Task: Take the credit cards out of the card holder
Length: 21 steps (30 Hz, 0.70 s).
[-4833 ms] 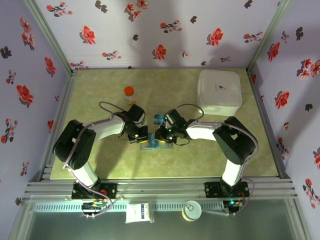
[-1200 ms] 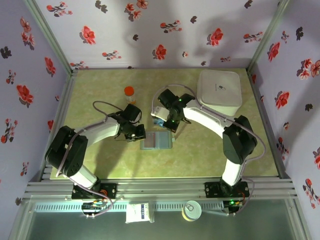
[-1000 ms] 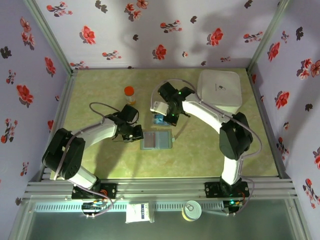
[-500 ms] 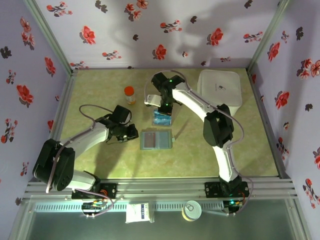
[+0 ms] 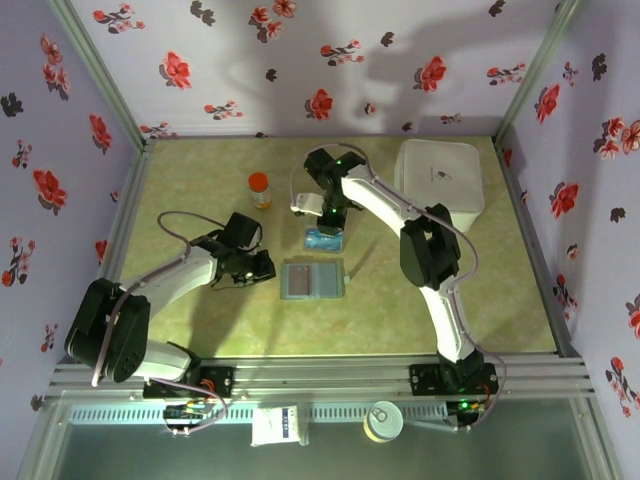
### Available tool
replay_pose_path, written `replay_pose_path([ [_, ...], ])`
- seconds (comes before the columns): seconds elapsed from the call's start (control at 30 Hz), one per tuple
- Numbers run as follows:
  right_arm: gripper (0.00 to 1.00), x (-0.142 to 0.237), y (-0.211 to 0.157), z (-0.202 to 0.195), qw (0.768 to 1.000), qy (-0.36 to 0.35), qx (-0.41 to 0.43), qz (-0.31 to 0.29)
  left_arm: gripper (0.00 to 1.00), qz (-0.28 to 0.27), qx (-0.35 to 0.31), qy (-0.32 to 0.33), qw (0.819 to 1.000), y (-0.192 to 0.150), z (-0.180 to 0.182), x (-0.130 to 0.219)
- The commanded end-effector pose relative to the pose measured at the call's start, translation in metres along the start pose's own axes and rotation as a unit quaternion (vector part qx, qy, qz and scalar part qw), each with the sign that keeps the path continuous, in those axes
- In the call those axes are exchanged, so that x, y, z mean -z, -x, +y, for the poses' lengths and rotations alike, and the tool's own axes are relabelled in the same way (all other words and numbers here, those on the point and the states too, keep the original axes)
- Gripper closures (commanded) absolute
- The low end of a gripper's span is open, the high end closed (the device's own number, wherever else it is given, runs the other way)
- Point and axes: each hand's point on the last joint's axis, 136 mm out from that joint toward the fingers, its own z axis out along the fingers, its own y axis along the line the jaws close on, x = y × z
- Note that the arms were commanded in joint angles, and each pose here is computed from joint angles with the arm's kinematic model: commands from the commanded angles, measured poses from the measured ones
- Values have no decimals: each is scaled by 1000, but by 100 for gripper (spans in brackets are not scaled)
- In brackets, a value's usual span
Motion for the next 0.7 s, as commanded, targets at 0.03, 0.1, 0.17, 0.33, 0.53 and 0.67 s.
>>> replay_pose_path([
  [0.03, 78, 27, 0, -4, 999, -30, -27, -29, 87, 7, -2, 1, 1000, -1, 3, -4],
  [0.1, 78, 33, 2, -4, 997, -40, -44, -47, 88, 8, -1, -5, 1000, 0, 1, -7],
  [0.17, 78, 39, 4, -4, 994, -51, -76, -68, 88, 13, 1, -13, 1000, 0, -2, -10],
  [0.33, 77, 49, 12, -3, 970, -64, -192, -135, 91, 25, 2, -24, 999, 0, -8, -19],
  [0.53, 82, 56, 22, 2, 887, -36, -402, -223, 92, 36, 3, -29, 999, -1, -12, -26],
  [0.67, 87, 54, 26, 21, 830, 0, -487, -271, 94, 44, 3, -31, 999, -5, -14, -31],
])
